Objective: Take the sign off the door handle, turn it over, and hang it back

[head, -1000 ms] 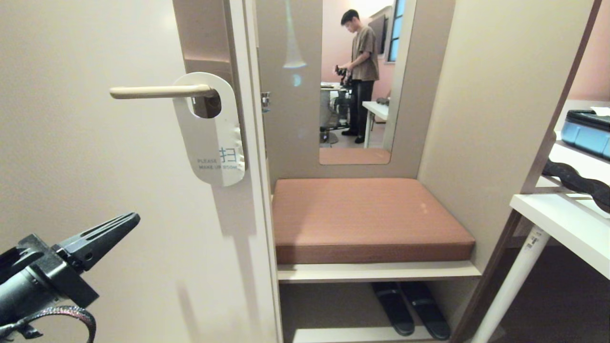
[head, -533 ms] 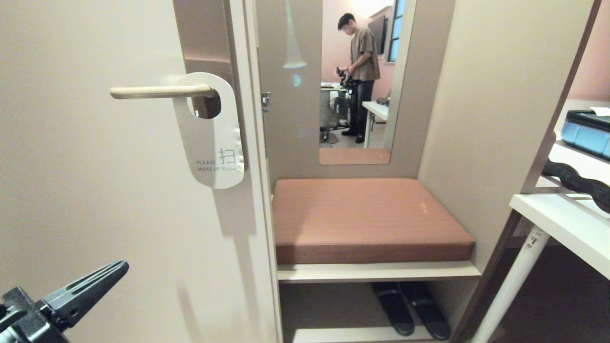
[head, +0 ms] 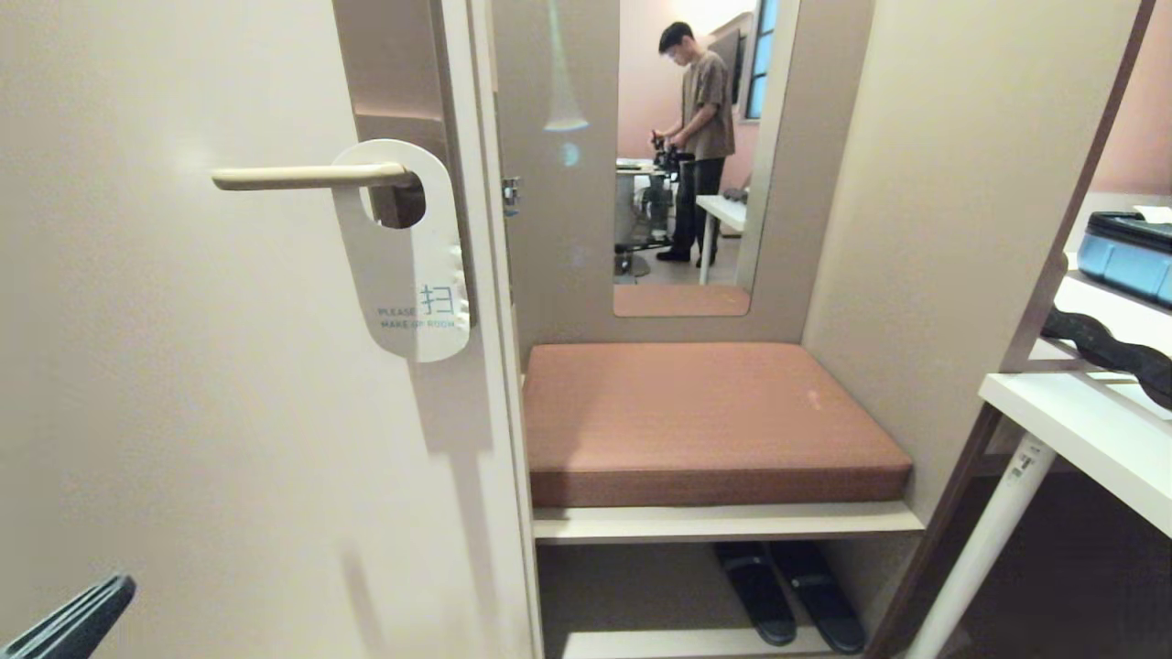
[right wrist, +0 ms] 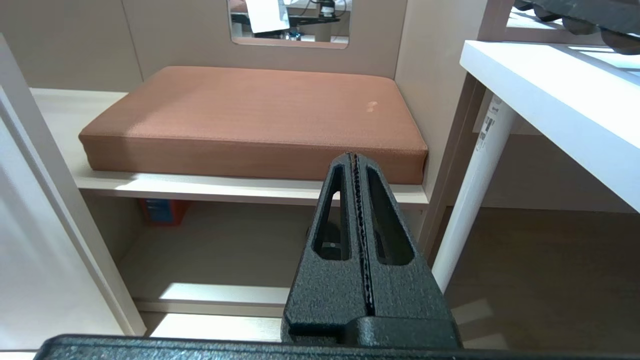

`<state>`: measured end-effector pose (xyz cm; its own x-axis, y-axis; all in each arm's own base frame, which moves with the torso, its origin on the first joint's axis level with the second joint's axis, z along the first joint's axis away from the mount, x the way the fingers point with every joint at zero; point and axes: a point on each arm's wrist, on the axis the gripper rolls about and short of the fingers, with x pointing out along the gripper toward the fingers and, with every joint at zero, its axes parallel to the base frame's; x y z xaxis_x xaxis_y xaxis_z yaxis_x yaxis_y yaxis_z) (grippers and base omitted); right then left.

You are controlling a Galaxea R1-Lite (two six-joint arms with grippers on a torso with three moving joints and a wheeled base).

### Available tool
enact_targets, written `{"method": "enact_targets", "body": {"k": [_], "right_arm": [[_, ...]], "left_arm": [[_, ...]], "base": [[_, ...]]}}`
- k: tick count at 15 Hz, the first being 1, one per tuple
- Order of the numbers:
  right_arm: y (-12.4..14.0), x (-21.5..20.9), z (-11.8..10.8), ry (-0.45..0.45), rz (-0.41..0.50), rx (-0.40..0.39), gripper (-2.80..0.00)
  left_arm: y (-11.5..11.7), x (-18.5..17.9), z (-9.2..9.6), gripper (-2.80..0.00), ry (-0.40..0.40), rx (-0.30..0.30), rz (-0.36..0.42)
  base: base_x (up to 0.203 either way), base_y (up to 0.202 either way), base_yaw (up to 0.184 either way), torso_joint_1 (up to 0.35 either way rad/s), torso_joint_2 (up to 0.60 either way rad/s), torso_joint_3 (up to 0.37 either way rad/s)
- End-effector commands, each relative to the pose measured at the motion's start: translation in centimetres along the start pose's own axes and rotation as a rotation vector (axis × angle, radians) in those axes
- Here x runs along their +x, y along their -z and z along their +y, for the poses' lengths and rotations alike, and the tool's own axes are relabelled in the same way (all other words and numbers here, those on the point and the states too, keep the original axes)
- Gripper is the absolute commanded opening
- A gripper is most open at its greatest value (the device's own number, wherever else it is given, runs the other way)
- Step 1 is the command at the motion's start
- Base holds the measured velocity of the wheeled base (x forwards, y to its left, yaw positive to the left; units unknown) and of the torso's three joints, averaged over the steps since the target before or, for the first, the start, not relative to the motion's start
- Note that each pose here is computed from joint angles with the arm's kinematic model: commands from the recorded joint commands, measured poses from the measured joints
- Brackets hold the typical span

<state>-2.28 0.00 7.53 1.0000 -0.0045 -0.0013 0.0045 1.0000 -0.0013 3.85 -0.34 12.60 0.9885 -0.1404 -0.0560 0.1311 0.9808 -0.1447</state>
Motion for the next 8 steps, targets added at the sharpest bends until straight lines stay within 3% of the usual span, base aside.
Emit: {"method": "enact_targets", "body": {"k": [1, 3, 5, 8], "right_arm": [[0.0, 0.0, 0.0, 0.0, 0.0, 0.0, -2.8], [0.0, 0.0, 0.0, 0.0, 0.0, 0.0, -2.8], [0.0, 0.0, 0.0, 0.0, 0.0, 0.0, -2.8], [0.0, 0.0, 0.0, 0.0, 0.0, 0.0, -2.8]], "left_arm": [[0.3, -1.8, 0.0, -2.8, -0.073, 0.023, -0.09], [1.3, -3.0, 0.0, -2.8, -0.158, 0.07, -0.105], [2.2, -3.5, 0.2, -2.8, -0.276, 0.157, -0.059], [2.6, -3.5, 0.4, -2.8, -0.334, 0.172, -0.024]], "base": [[0.0, 0.0, 0.0, 0.0, 0.0, 0.0], [0.0, 0.0, 0.0, 0.0, 0.0, 0.0], [0.0, 0.0, 0.0, 0.0, 0.0, 0.0], [0.0, 0.0, 0.0, 0.0, 0.0, 0.0]]}}
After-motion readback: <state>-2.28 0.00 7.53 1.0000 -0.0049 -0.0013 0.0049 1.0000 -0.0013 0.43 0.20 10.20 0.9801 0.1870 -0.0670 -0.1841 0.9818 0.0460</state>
